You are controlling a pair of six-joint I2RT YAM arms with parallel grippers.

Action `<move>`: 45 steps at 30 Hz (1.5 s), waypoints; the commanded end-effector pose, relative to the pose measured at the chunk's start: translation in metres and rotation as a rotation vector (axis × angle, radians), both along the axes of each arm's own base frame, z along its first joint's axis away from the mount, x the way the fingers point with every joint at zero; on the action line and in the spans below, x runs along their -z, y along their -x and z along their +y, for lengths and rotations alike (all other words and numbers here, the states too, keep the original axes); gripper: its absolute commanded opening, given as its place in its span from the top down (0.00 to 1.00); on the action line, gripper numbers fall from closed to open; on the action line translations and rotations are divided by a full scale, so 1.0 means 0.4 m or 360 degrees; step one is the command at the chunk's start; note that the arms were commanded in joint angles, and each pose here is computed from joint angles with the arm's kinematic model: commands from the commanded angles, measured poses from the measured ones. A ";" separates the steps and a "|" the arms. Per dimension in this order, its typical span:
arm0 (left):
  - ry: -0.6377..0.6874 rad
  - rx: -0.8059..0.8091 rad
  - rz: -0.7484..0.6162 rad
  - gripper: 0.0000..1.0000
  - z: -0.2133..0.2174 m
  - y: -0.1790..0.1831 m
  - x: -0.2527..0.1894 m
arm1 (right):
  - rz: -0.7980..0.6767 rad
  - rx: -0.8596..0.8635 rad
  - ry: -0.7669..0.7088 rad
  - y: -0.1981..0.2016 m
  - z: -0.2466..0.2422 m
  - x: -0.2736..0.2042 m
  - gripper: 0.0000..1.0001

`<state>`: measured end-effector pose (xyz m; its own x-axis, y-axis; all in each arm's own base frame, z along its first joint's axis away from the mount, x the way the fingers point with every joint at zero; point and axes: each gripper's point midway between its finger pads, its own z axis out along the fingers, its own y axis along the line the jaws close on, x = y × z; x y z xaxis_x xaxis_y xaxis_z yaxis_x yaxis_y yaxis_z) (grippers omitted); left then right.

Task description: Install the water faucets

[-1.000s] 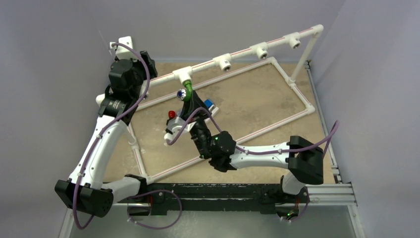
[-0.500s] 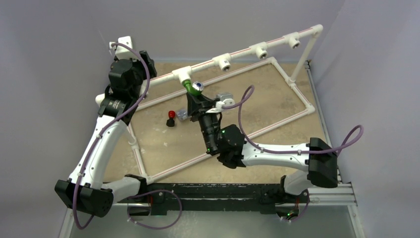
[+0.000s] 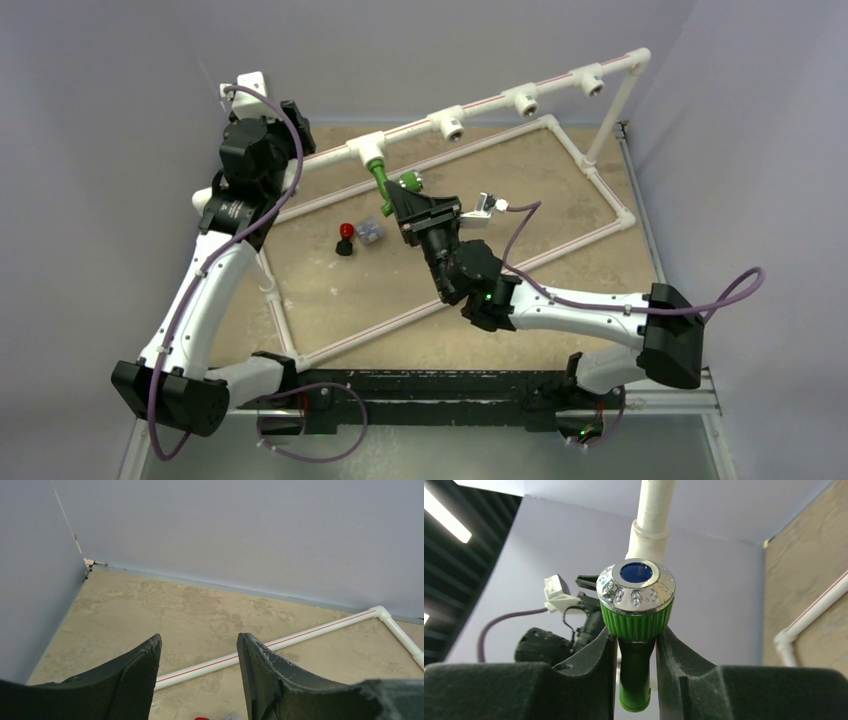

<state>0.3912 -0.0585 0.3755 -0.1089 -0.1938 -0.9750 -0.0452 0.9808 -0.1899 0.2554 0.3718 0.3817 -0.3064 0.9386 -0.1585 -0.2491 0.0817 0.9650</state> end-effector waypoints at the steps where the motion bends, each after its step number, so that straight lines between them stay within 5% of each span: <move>1: -0.0038 0.0258 0.0363 0.44 -0.079 0.073 0.147 | 0.0209 -0.0448 -0.0406 0.036 0.076 -0.002 1.00; 7: -0.0034 0.0258 0.0359 0.44 -0.080 0.071 0.143 | 0.0269 -0.0506 -0.0385 0.047 0.071 0.021 1.00; 16: -0.0035 0.0253 0.0368 0.44 -0.080 0.067 0.147 | 0.0200 -0.0429 -0.0144 0.059 0.020 0.064 0.49; 21: -0.0037 0.0246 0.0367 0.44 -0.078 0.065 0.146 | 0.0096 -0.0423 0.0042 0.074 0.001 0.075 0.30; 32: -0.0037 0.0247 0.0368 0.44 -0.079 0.063 0.149 | -0.0340 -0.0299 0.0605 0.105 -0.088 0.048 0.27; 45: -0.0039 0.0248 0.0369 0.44 -0.080 0.062 0.150 | -0.1387 -0.0054 0.1813 0.129 -0.132 -0.043 0.27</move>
<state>0.3903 -0.0618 0.3760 -0.1157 -0.2032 -0.9723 -0.0273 0.9791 -0.2014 0.2101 0.3270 0.3656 -0.0717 0.3989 -0.9142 -0.6981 0.6346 0.3317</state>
